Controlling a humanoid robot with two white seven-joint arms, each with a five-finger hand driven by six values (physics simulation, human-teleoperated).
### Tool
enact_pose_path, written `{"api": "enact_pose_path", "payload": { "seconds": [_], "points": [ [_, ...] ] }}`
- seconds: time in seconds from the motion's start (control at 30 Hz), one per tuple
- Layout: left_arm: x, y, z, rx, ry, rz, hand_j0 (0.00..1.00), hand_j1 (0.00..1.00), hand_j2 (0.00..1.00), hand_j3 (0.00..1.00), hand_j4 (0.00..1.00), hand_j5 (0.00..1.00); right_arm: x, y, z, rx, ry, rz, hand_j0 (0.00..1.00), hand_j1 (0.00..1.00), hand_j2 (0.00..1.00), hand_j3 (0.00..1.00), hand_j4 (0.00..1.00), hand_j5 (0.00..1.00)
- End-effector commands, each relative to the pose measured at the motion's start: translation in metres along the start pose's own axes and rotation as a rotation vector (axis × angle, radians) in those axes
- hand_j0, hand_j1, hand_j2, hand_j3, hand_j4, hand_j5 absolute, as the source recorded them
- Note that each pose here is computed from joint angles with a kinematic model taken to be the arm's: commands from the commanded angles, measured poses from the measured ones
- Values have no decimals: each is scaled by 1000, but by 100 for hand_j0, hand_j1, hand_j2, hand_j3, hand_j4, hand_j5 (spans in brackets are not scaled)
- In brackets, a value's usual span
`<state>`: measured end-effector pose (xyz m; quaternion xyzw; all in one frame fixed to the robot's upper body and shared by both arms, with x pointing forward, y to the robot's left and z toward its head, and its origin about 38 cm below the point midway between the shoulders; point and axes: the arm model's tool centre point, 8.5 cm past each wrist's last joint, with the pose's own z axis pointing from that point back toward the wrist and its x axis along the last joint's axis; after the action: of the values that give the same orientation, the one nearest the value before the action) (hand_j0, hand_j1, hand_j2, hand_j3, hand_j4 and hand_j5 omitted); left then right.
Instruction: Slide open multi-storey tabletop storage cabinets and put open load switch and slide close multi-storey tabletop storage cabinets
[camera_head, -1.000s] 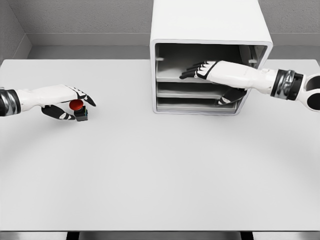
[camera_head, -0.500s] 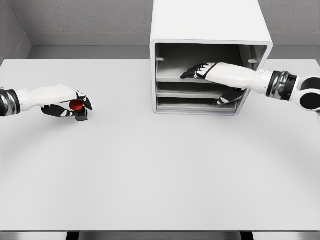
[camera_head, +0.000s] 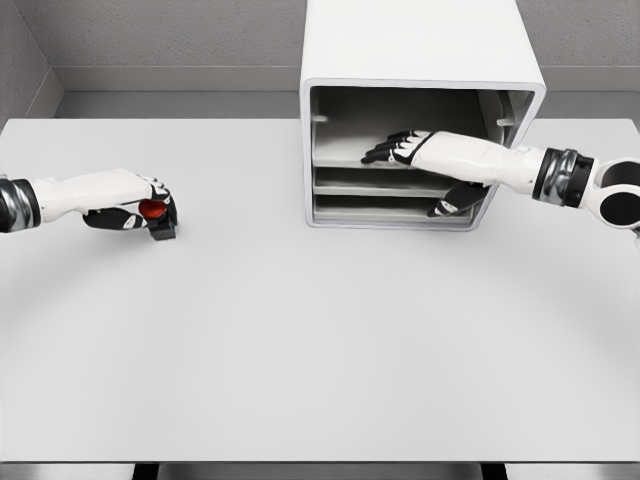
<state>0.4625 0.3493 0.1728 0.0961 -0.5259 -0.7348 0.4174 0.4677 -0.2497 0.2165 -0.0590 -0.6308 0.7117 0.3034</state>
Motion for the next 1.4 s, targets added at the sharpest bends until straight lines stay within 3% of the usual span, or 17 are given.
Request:
{"api": "enact_pose_path", "payload": {
  "seconds": [0.0, 0.33, 0.73, 1.3, 1.37],
  "points": [
    [0, 1, 0, -1, 0, -3, 45, 45, 45, 45, 45, 45, 7, -1, -1, 2, -23, 8, 100, 100, 100, 100, 100, 100],
    [5, 25, 3, 44, -15, -25, 45, 45, 45, 45, 45, 45, 20, 0, 13, 9, -47, 20, 100, 100, 100, 100, 100, 100],
    [41, 53, 11, 93, -121, -77, 45, 45, 45, 45, 45, 45, 39, 8, 32, 28, -81, 26, 100, 100, 100, 100, 100, 100],
    [86, 82, 25, 146, -252, -125, 45, 45, 45, 45, 45, 45, 46, 19, 47, 51, -80, 12, 100, 100, 100, 100, 100, 100],
    [89, 83, 25, 148, -262, -132, 45, 45, 45, 45, 45, 45, 56, 19, 50, 53, -105, 16, 100, 100, 100, 100, 100, 100]
  ]
}}
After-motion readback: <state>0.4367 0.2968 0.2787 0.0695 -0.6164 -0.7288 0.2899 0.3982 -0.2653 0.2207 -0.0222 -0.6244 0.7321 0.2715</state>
